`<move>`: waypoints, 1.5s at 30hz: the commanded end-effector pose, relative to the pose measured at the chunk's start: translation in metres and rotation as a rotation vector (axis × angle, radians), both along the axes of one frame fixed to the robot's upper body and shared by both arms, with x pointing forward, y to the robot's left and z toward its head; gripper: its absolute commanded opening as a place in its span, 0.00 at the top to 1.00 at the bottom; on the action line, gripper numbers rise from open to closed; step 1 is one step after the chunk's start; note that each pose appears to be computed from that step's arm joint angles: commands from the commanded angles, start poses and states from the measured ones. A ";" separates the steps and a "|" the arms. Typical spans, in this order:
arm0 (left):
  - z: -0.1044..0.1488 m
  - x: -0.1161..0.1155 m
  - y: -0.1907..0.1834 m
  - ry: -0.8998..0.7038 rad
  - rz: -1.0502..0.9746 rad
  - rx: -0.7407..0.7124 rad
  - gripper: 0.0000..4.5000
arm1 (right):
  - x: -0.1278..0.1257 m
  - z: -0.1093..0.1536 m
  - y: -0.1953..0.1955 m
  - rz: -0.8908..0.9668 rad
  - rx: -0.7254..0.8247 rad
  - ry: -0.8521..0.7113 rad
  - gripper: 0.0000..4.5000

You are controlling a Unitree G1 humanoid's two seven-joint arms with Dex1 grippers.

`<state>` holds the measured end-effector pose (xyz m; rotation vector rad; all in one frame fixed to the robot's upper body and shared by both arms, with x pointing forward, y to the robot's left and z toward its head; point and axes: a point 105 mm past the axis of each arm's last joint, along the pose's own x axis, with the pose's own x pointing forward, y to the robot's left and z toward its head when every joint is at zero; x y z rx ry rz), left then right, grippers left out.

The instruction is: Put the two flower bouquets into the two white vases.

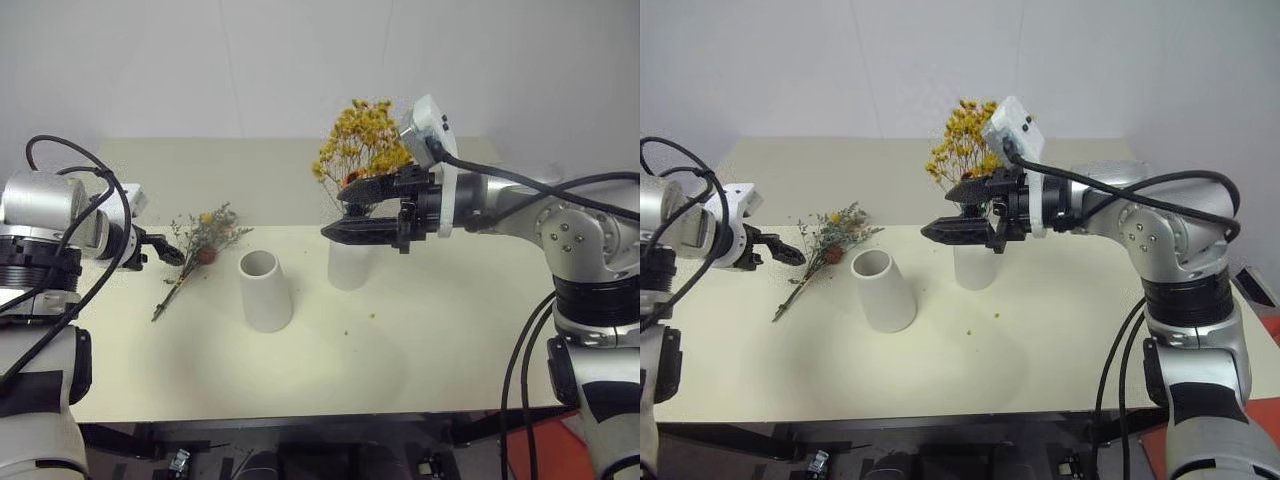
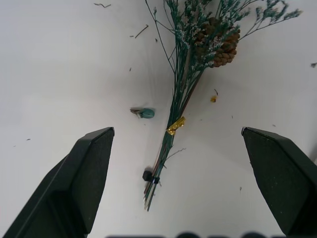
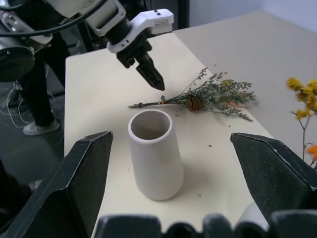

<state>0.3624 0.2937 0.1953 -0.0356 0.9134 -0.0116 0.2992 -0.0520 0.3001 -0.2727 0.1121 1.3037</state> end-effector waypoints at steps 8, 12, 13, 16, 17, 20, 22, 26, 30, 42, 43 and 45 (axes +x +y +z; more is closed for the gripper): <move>-0.013 0.015 0.002 0.019 0.022 0.023 0.00 | -0.003 0.009 0.001 0.022 -0.005 -0.073 0.00; -0.019 0.022 0.002 0.020 0.035 0.047 0.09 | -0.003 0.009 0.001 0.021 -0.006 -0.074 0.00; -0.020 0.024 0.002 0.019 0.036 0.050 0.14 | -0.003 0.009 0.001 0.021 -0.006 -0.073 0.00; -0.023 0.027 -0.002 0.024 0.027 0.048 0.35 | -0.003 0.008 0.000 0.020 -0.005 -0.069 0.00; -0.025 0.028 -0.003 0.028 0.024 0.050 0.41 | -0.004 0.008 0.000 0.019 -0.006 -0.068 0.00; -0.029 0.028 -0.003 0.040 0.025 0.053 0.62 | -0.004 0.008 -0.001 0.016 -0.005 -0.066 0.00; -0.032 0.028 -0.003 0.050 0.024 0.056 0.76 | -0.004 0.008 -0.002 0.012 -0.004 -0.064 0.00; -0.034 0.027 -0.003 0.057 0.025 0.055 0.99 | -0.004 0.008 -0.004 0.000 -0.003 -0.061 0.00; -0.024 0.029 0.002 0.023 0.023 0.079 0.99 | -0.003 0.007 -0.005 -0.012 0.000 -0.056 0.00; 0.134 0.035 -0.035 -0.709 -0.364 0.087 0.99 | -0.001 0.003 -0.007 -0.028 0.016 -0.053 0.00; 0.141 0.029 -0.043 -0.764 -0.449 0.091 0.99 | -0.001 0.001 -0.008 -0.027 0.016 -0.055 0.00; 0.147 0.017 -0.053 -0.846 -0.571 0.081 0.99 | -0.002 -0.001 -0.008 -0.021 0.013 -0.056 0.00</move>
